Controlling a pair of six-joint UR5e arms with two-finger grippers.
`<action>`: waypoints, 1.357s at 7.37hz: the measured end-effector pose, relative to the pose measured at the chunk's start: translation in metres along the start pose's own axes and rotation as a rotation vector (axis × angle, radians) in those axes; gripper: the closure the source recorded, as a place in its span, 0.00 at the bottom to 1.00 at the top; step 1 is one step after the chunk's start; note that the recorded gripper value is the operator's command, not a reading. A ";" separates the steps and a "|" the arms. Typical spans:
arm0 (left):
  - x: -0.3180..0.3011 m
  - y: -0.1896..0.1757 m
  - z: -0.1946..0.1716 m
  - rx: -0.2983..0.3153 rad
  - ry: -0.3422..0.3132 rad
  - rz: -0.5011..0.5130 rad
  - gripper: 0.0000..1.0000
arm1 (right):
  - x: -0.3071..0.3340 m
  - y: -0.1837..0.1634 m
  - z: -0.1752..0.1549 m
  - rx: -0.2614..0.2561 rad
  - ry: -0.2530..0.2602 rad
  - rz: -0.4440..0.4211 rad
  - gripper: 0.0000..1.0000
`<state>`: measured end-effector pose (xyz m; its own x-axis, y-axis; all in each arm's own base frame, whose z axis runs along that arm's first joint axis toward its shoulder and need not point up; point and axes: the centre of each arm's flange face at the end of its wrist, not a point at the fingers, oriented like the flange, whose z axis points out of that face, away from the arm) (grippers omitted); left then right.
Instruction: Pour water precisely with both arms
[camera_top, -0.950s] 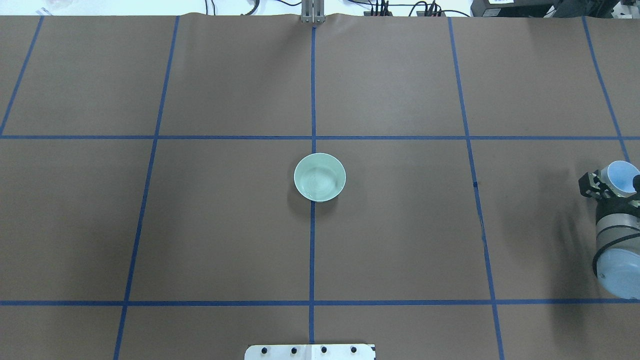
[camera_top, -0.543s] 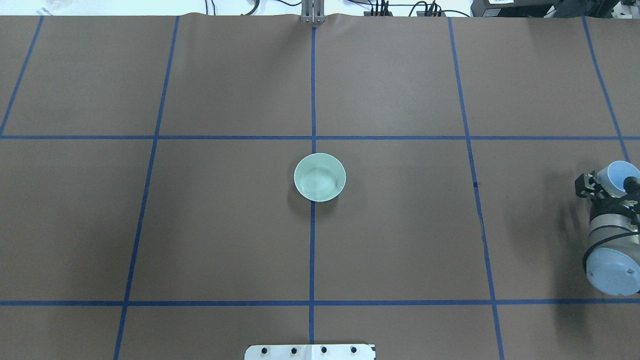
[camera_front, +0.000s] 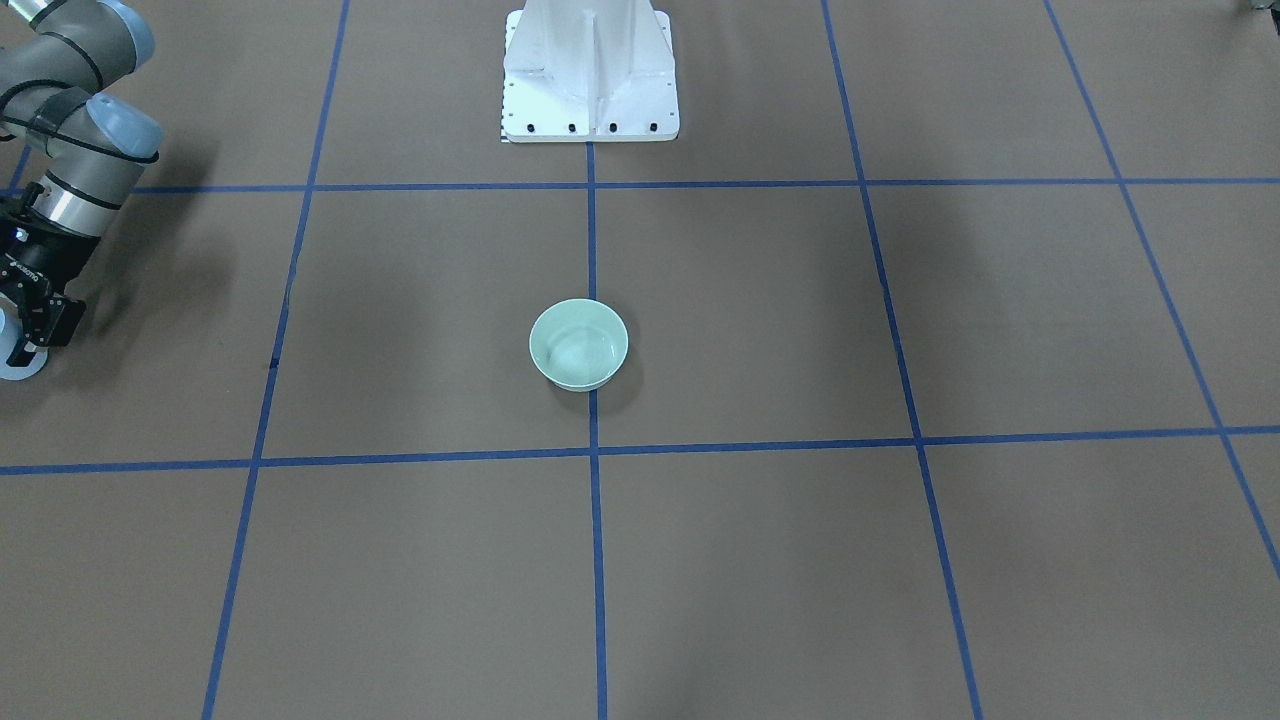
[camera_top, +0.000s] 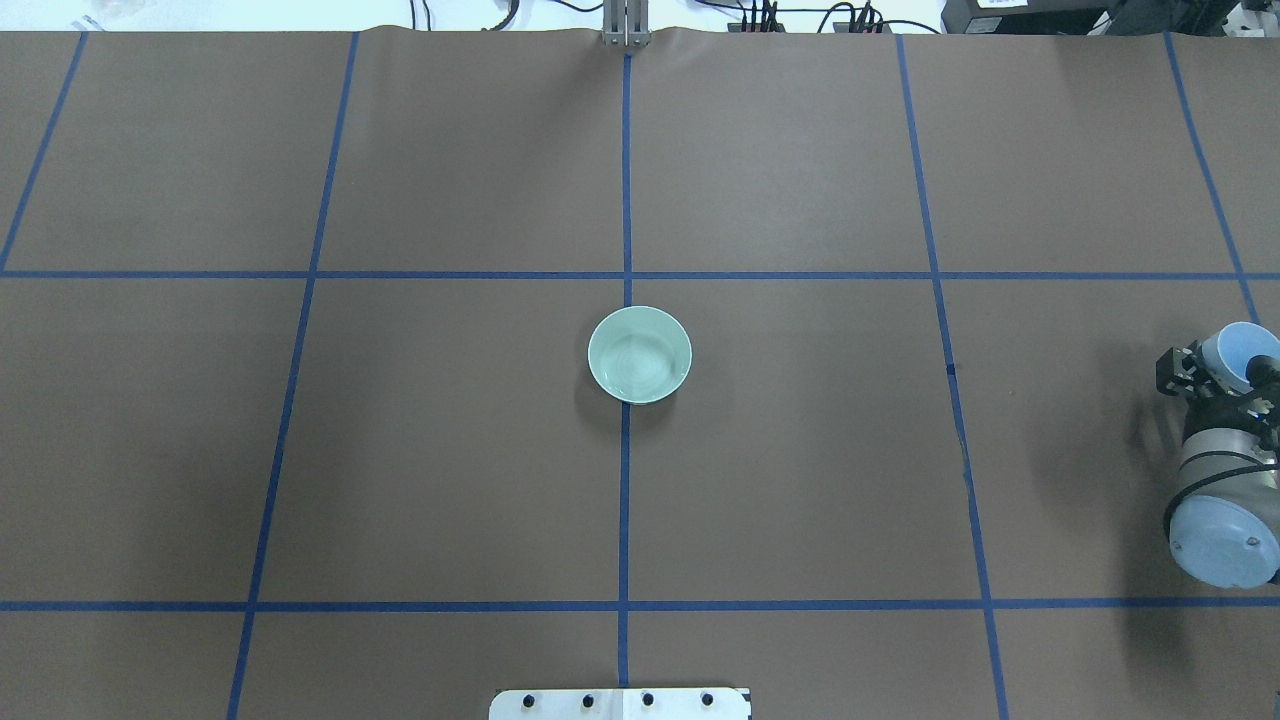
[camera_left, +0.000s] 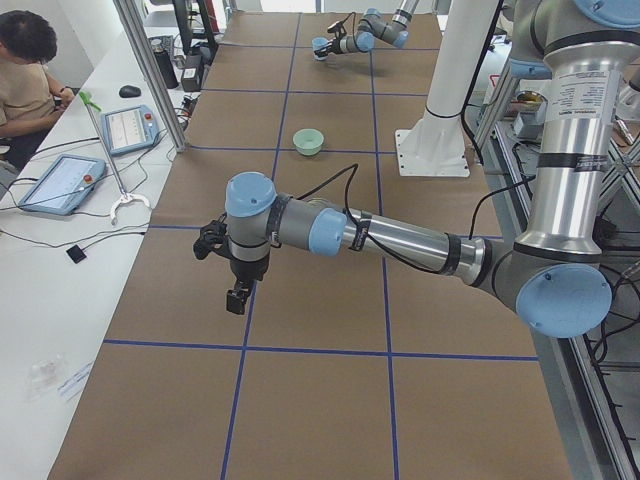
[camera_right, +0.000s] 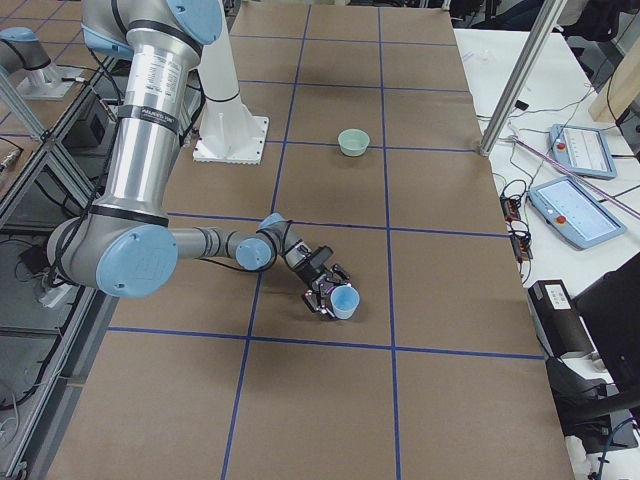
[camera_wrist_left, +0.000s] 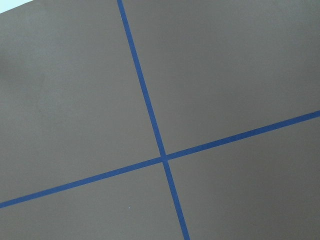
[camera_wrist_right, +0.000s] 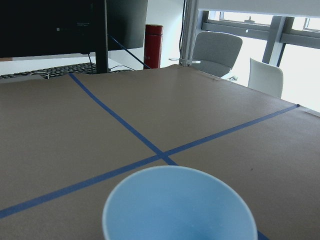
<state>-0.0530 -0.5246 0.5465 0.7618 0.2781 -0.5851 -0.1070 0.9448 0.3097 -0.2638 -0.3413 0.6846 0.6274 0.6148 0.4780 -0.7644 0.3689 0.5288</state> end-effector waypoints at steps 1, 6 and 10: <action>0.000 0.000 0.000 0.000 0.000 0.000 0.00 | 0.001 0.002 0.003 0.010 0.001 0.003 0.99; -0.002 0.010 0.010 -0.026 0.061 -0.041 0.00 | 0.000 -0.021 0.015 0.059 -0.006 -0.005 1.00; -0.015 0.054 0.027 -0.068 0.092 -0.198 0.00 | -0.043 -0.073 0.003 0.036 -0.223 -0.109 1.00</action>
<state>-0.0532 -0.4820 0.5923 0.7114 0.0974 -0.6960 -0.0060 0.9911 0.1326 -0.2344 -0.3965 0.6277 0.7264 0.4023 0.5573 -0.6869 0.3970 0.6087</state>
